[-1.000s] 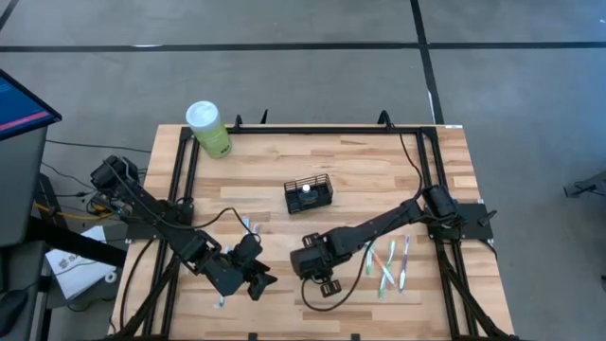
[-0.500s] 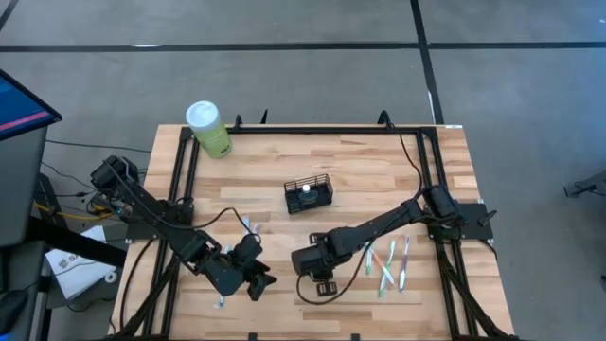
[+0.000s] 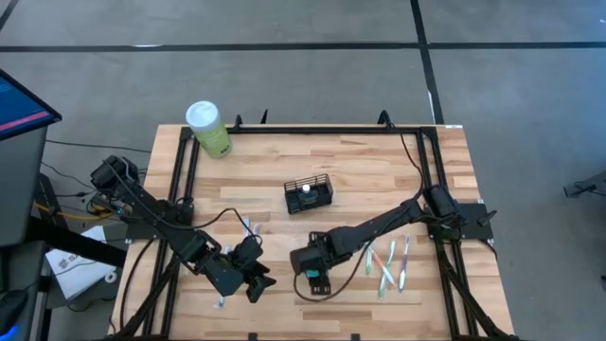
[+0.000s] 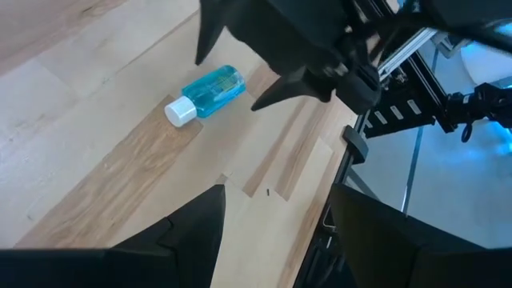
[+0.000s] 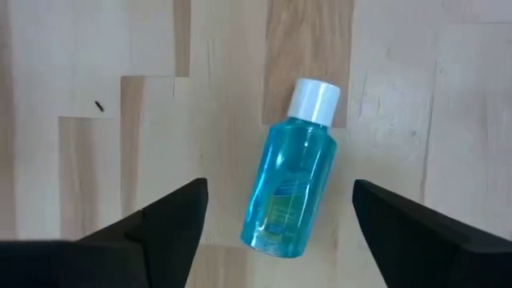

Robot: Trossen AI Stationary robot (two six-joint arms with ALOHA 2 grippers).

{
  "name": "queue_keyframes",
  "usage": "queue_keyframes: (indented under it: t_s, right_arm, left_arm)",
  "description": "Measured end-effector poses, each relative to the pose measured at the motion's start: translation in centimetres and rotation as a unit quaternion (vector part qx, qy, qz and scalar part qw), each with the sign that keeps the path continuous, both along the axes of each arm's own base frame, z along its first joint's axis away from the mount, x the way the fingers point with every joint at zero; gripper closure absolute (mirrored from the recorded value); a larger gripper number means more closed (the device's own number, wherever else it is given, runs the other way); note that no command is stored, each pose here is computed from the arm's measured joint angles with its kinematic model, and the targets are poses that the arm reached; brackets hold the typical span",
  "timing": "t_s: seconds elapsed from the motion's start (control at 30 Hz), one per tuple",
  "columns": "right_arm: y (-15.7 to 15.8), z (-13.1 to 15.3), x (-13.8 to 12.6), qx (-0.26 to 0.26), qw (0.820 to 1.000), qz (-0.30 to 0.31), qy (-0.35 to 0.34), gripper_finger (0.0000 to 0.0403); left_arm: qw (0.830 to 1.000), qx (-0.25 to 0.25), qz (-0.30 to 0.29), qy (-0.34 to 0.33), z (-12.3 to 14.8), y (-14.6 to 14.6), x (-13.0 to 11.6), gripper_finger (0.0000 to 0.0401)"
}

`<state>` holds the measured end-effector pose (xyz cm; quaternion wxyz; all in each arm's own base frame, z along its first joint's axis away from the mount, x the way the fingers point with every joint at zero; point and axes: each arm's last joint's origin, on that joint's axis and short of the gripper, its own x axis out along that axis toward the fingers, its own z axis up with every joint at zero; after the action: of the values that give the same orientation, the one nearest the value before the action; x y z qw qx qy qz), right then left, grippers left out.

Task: Pick & Place toothbrushing station
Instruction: Put the blue mouthwash into the black mesh organizer

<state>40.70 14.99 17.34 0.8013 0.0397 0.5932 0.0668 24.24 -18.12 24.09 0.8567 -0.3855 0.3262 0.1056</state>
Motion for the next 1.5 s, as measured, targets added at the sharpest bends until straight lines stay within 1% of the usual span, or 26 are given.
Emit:
queue_keyframes:
  t_s: [0.07, 0.17, 0.23, 0.3, 0.37, 0.47, 0.5, 0.57, 0.67, 0.83, 0.93, 1.03, 1.27, 1.5]
  right_arm:
    - [-0.2, -0.7, 0.4, 0.015, 1.000, 0.005, 0.008, 0.0097]
    - [-0.4, -1.5, 0.2, 0.015, 0.999, 0.014, 0.030, 0.0097]
    - [-0.2, -1.0, 0.5, 0.013, 1.000, 0.015, 0.006, 0.0097]
    - [-0.3, -0.9, 0.5, -0.005, 1.000, 0.009, -0.002, 0.0097]
    - [-0.4, -1.0, 0.5, -0.008, 1.000, 0.007, -0.001, 0.0097]
    - [-0.3, -1.3, 0.6, 0.010, 1.000, 0.004, 0.005, 0.0097]
    - [-0.2, -1.9, 0.8, 0.019, 1.000, 0.000, 0.007, 0.0097]
    - [-0.3, -2.9, 0.4, 0.017, 0.999, -0.007, 0.031, 0.0097]
    - [-0.1, -3.0, 0.5, 0.027, 0.999, -0.012, 0.024, 0.0097]
    - [-0.2, -3.3, 0.3, 0.026, 0.999, -0.016, 0.033, 0.0098]
    - [-0.2, -3.3, 0.3, 0.026, 0.999, -0.016, 0.033, 0.0106]
    - [-0.2, -3.3, 0.3, 0.020, 0.999, 0.000, 0.031, 0.0119]
    - [0.6, -3.3, -0.1, -0.004, 0.996, 0.091, 0.019, 0.0127]
    - [1.1, -3.4, -0.2, -0.006, 0.994, 0.109, 0.012, 0.0127]
  left_arm:
    - [1.000, 0.001, 0.002, 0.000, 0.0, 0.1, 0.1, 0.0178]
    - [1.000, -0.002, 0.006, -0.001, 0.0, 0.3, 0.2, 0.0178]
    - [1.000, -0.002, 0.005, -0.003, 0.1, 0.2, 0.2, 0.0178]
    - [1.000, -0.002, 0.006, -0.003, 0.1, 0.3, 0.2, 0.0178]
    - [1.000, -0.002, 0.006, -0.003, 0.1, 0.2, 0.2, 0.0178]
    - [1.000, 0.000, 0.005, -0.003, 0.0, 0.3, 0.2, 0.0178]
    - [1.000, 0.000, 0.005, -0.003, 0.0, 0.3, 0.2, 0.0178]
    - [1.000, 0.000, 0.005, -0.003, 0.0, 0.3, 0.2, 0.0178]
    - [1.000, 0.003, 0.003, -0.003, 0.0, 0.3, 0.2, 0.0178]
    - [1.000, 0.008, -0.001, -0.004, 0.1, 0.3, 0.2, 0.0178]
    - [1.000, 0.008, -0.002, -0.004, 0.0, 0.3, 0.2, 0.0178]
    - [1.000, 0.008, -0.002, -0.004, 0.1, 0.3, 0.2, 0.0178]
    - [1.000, 0.009, -0.003, -0.004, 0.1, 0.3, 0.2, 0.0178]
    - [1.000, 0.009, -0.002, -0.004, 0.1, 0.3, 0.2, 0.0178]
